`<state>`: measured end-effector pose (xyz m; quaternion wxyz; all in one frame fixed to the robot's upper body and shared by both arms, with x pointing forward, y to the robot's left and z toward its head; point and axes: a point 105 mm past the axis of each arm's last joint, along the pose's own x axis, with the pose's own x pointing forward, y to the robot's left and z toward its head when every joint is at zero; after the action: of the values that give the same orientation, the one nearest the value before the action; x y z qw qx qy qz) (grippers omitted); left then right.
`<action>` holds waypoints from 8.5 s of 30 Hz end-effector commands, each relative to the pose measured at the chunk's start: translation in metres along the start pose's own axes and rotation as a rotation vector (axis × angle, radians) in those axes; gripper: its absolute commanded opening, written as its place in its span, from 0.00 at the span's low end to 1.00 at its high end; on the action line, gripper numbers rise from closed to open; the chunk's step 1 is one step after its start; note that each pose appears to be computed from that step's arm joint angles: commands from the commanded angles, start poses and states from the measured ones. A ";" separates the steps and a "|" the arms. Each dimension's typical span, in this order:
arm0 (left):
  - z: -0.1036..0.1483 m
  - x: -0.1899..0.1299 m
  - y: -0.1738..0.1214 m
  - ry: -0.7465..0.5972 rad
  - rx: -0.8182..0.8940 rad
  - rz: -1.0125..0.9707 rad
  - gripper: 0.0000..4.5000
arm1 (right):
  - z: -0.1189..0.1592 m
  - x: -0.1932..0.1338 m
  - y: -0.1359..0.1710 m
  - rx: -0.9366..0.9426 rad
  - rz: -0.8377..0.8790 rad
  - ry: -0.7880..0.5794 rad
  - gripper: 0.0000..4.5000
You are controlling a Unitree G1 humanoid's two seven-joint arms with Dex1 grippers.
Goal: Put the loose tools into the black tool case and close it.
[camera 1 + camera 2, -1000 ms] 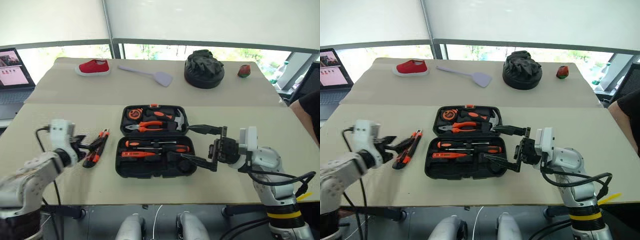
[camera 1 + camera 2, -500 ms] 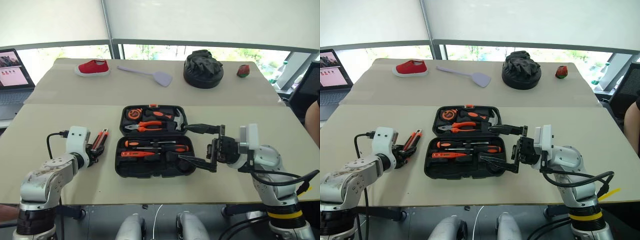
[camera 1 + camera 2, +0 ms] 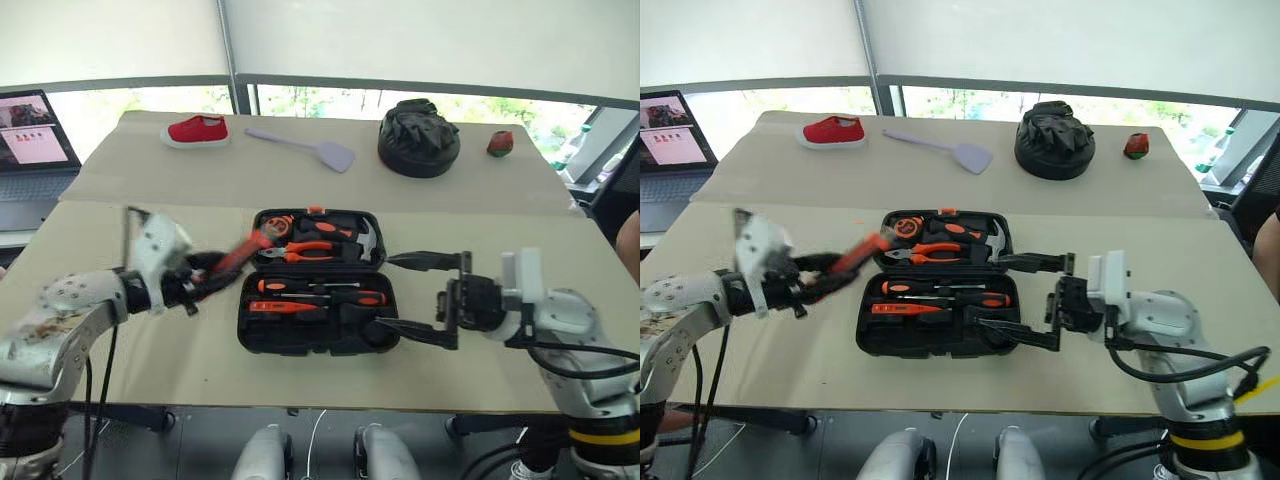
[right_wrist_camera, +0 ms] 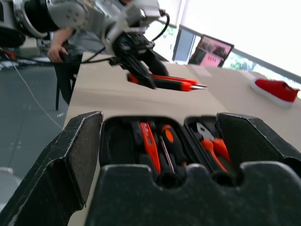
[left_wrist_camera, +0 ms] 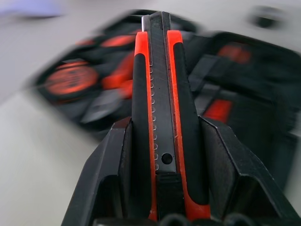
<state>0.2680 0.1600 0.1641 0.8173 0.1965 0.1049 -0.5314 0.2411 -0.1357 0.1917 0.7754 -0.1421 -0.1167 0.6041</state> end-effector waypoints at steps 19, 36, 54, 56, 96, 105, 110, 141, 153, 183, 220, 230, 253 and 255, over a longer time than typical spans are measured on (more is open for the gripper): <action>-0.020 0.069 -0.027 0.300 0.231 -0.362 0.37 | -0.006 -0.019 0.019 0.027 -0.031 0.098 1.00; 0.014 0.071 -0.026 0.105 0.186 -0.287 0.98 | -0.011 -0.013 0.013 0.036 -0.021 0.083 1.00; -0.009 0.077 -0.030 -0.005 0.186 -0.274 0.02 | -0.019 -0.007 0.011 0.046 -0.054 0.051 1.00; -0.015 0.077 -0.037 0.011 0.202 -0.310 0.02 | -0.019 -0.007 0.011 0.047 -0.055 0.052 1.00; -0.052 -0.037 -0.006 -0.358 -0.130 0.030 0.97 | -0.070 -0.156 0.034 0.044 -0.624 0.441 1.00; -0.021 -0.015 -0.024 -0.432 -0.019 -0.108 0.99 | -0.073 -0.114 -0.006 0.061 -0.369 0.596 1.00; -0.009 0.000 -0.041 -0.427 -0.027 -0.225 0.99 | -0.086 -0.097 -0.026 0.148 -0.287 0.723 1.00; -0.008 0.006 -0.062 -0.398 -0.020 -0.254 1.00 | -0.062 0.017 0.010 0.281 0.233 0.593 0.02; -0.008 0.003 -0.060 -0.390 -0.024 -0.222 1.00 | -0.093 0.021 0.007 0.240 0.197 0.755 0.17; -0.072 0.014 0.072 -0.095 -0.368 0.535 0.00 | -0.116 0.006 -0.095 0.053 -0.237 0.532 0.20; -0.038 -0.004 0.101 0.152 -0.630 0.470 1.00 | -0.061 0.002 -0.082 0.917 -0.409 0.562 0.94; -0.034 0.016 0.112 0.107 -0.696 0.472 1.00 | -0.088 0.018 -0.106 0.893 -0.510 0.645 0.94; -0.048 0.043 0.105 0.077 -0.819 0.430 0.01 | -0.103 0.030 -0.121 0.885 -0.605 0.450 0.00; -0.040 0.042 0.111 -0.016 -0.799 0.450 0.01 | -0.087 0.035 -0.126 0.831 -0.576 0.337 0.00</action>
<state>0.3847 0.1900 0.1287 0.9211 -0.1113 0.2814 -0.2447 0.3826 -0.1390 0.1165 0.8836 0.1276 0.3257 0.3114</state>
